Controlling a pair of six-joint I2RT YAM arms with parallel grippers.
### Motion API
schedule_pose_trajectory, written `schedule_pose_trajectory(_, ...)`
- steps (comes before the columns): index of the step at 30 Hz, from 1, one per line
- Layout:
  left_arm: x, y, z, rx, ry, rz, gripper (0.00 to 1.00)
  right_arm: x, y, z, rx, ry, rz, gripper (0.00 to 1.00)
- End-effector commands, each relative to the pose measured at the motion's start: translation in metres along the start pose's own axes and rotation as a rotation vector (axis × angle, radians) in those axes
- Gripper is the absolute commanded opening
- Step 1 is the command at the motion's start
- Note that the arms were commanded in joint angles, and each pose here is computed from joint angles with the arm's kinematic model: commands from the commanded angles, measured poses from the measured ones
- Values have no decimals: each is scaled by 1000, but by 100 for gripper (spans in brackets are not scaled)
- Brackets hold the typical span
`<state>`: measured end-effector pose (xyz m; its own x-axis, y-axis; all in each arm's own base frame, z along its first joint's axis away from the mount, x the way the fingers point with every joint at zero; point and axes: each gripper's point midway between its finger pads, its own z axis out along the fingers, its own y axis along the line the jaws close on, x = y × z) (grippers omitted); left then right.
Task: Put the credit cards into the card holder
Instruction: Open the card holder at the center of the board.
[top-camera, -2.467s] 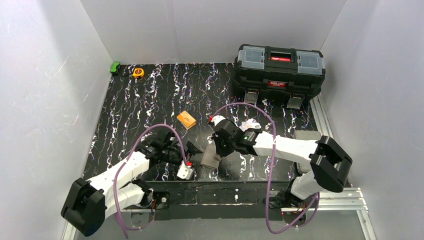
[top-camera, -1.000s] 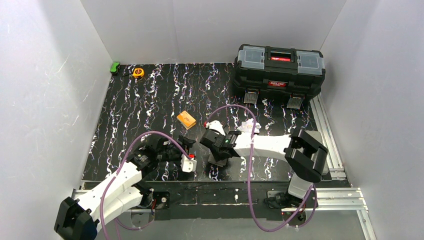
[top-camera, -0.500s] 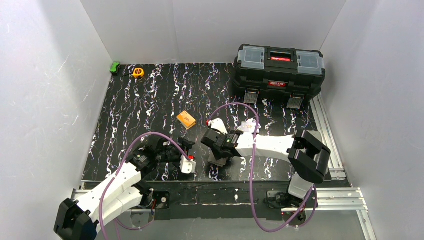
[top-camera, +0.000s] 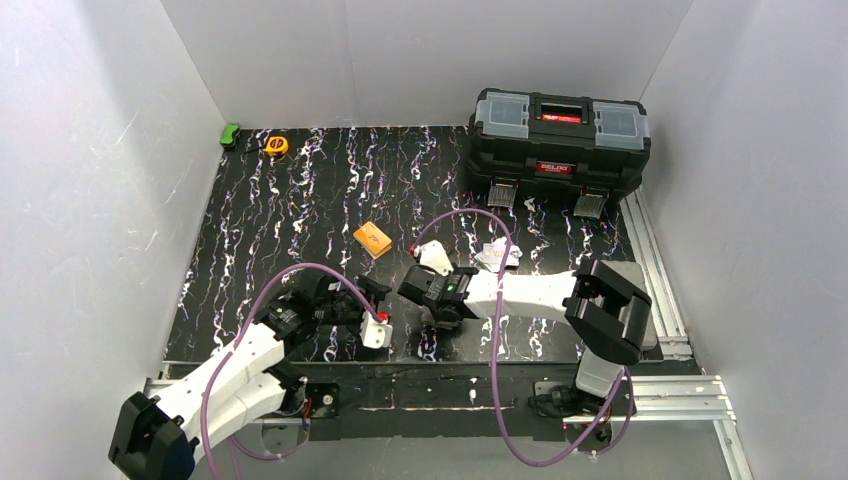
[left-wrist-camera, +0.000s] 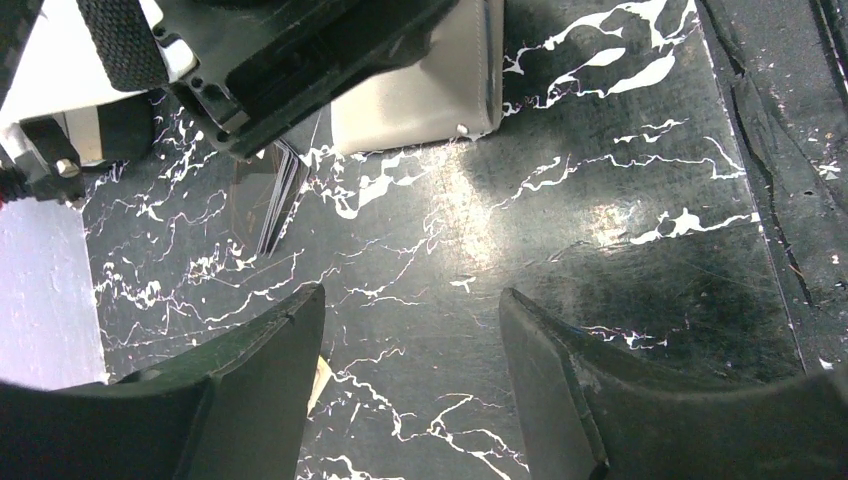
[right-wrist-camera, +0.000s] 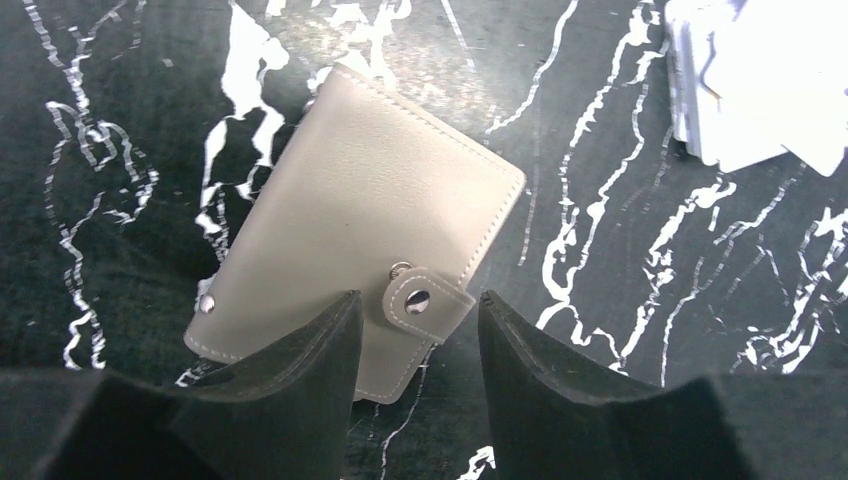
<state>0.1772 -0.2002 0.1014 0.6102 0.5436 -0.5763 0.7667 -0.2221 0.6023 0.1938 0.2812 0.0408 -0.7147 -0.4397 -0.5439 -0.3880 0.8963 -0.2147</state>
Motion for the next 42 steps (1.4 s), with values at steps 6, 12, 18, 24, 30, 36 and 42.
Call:
schedule_pose_trajectory(6,-12,-1,-1,26,-46,22,61,-7,-28,-12,97,-76,96,45)
schedule_pose_trajectory(12,-12,-2,-3,32,-40,20,60,-12,-31,-8,116,-89,109,50)
schedule_pose_trajectory(18,-12,-4,-4,38,-37,25,60,-11,-32,-2,121,-79,149,40)
schedule_pose_trajectory(24,-12,-5,-5,44,-36,24,59,-7,-43,-1,139,-70,209,31)
schedule_pose_trajectory(30,-13,-4,-4,47,-42,26,58,2,-49,0,163,-27,227,24)
schedule_pose_trajectory(36,-14,-3,-4,50,-48,33,58,0,-53,-6,159,-27,258,1)
schedule_pose_trajectory(42,-20,9,-3,23,-65,45,58,-36,-38,-31,-19,-114,252,1)
